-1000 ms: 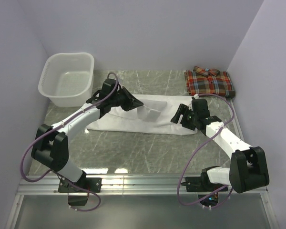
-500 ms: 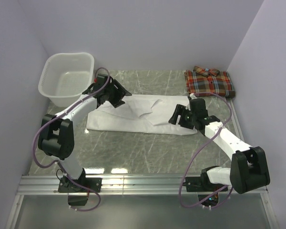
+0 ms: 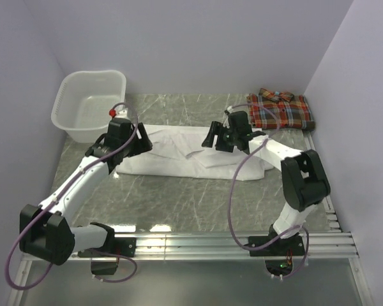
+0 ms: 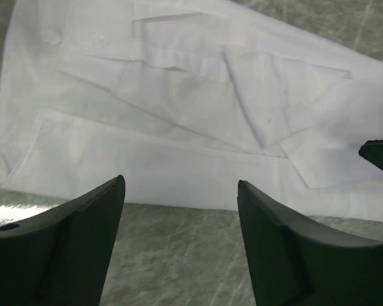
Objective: Fold and stack the long sleeve shirts
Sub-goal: Fold the shirt
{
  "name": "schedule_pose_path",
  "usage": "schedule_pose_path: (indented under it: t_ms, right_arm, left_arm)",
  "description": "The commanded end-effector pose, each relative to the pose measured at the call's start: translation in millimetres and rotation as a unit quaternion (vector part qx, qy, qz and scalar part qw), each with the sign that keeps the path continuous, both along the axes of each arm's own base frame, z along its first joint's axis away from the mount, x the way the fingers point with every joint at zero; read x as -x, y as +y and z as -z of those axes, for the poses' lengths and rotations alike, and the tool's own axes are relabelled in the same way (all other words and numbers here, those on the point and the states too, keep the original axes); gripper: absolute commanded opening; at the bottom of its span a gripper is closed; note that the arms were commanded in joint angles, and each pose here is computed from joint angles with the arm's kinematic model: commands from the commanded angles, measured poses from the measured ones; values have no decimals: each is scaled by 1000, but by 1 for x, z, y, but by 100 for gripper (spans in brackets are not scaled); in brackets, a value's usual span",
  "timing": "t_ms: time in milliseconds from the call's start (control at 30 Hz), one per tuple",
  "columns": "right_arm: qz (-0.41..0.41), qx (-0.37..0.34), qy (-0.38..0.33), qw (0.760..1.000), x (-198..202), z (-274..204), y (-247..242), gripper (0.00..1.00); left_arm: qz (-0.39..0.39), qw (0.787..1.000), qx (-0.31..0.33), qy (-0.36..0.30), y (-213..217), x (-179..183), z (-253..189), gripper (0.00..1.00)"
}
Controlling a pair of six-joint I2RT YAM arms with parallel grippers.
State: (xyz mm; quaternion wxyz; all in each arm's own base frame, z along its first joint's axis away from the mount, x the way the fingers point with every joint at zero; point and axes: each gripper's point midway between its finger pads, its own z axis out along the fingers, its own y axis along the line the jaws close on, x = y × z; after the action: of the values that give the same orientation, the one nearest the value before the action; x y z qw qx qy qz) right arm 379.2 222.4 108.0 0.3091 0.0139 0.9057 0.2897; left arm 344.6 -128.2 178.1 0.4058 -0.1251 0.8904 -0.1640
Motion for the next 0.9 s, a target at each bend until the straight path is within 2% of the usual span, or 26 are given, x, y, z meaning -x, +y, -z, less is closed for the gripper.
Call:
schedule_pose_path:
  t_ms: [0,33,100,367,700,867]
  right_arm:
    - [15,-67,15,998,-23,-5,26,79]
    - [18,-70,22,997,-26,-1,29,79]
    - [31,-84,45,995,-34,12,35,79]
    - [67,-122,97,986,-39,44,48,75]
    - [68,-149,115,980,-44,53,66,66]
    - [69,-151,113,980,-49,55,69,47]
  left_arm:
    - [-16,996,-70,-48,27,3,-5,78]
    - [-20,995,-70,-61,30,4,-11,92]
    - [-37,994,-80,-68,37,3,-13,93]
    - [-71,990,-101,-73,50,0,-14,92]
    - [-73,989,-98,-77,51,0,-16,91]
    - [-74,989,-98,-77,51,1,-15,90]
